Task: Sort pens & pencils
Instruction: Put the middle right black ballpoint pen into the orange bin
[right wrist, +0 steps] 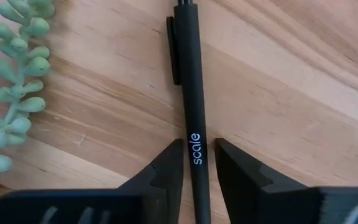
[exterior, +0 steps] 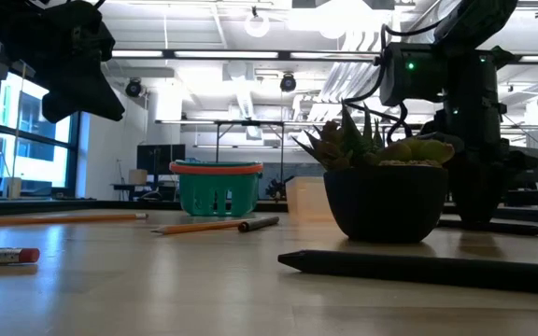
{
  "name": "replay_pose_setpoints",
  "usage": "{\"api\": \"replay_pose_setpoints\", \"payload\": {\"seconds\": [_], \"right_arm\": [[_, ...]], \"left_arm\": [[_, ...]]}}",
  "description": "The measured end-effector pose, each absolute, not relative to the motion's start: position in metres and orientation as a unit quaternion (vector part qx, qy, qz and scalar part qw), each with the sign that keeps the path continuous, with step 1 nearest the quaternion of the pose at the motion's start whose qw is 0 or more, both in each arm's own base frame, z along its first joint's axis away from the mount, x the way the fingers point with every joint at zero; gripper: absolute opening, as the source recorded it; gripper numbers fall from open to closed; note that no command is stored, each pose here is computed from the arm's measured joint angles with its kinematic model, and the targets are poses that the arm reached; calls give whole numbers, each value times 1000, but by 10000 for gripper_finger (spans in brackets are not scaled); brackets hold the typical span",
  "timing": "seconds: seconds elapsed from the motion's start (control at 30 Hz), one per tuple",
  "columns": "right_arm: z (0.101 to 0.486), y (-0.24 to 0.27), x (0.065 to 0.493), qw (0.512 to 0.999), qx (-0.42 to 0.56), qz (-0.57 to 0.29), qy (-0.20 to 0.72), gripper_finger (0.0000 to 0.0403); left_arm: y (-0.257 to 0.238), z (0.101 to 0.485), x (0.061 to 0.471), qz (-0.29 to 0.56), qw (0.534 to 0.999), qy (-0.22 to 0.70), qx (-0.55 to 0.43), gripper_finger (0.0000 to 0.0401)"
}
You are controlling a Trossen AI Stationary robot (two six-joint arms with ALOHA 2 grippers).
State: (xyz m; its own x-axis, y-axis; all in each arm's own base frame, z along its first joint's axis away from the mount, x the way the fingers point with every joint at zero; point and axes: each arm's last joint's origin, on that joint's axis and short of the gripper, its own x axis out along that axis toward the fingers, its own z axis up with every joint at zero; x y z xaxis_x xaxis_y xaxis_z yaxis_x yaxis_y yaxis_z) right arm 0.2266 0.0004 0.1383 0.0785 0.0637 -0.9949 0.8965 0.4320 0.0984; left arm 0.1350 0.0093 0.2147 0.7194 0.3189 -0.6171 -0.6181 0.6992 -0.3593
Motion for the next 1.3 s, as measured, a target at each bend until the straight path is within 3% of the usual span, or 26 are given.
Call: {"api": "replay_pose_setpoints", "payload": {"seconds": [0.2,1.3], "right_arm": [[139,0,226,606,407,-344,591,9],[177,1,205,620,452,-341,543,1]], "left_arm": [[9,215,135,265,883,264,-283,58],[9,215,135,264,883,263,-284,58]]}}
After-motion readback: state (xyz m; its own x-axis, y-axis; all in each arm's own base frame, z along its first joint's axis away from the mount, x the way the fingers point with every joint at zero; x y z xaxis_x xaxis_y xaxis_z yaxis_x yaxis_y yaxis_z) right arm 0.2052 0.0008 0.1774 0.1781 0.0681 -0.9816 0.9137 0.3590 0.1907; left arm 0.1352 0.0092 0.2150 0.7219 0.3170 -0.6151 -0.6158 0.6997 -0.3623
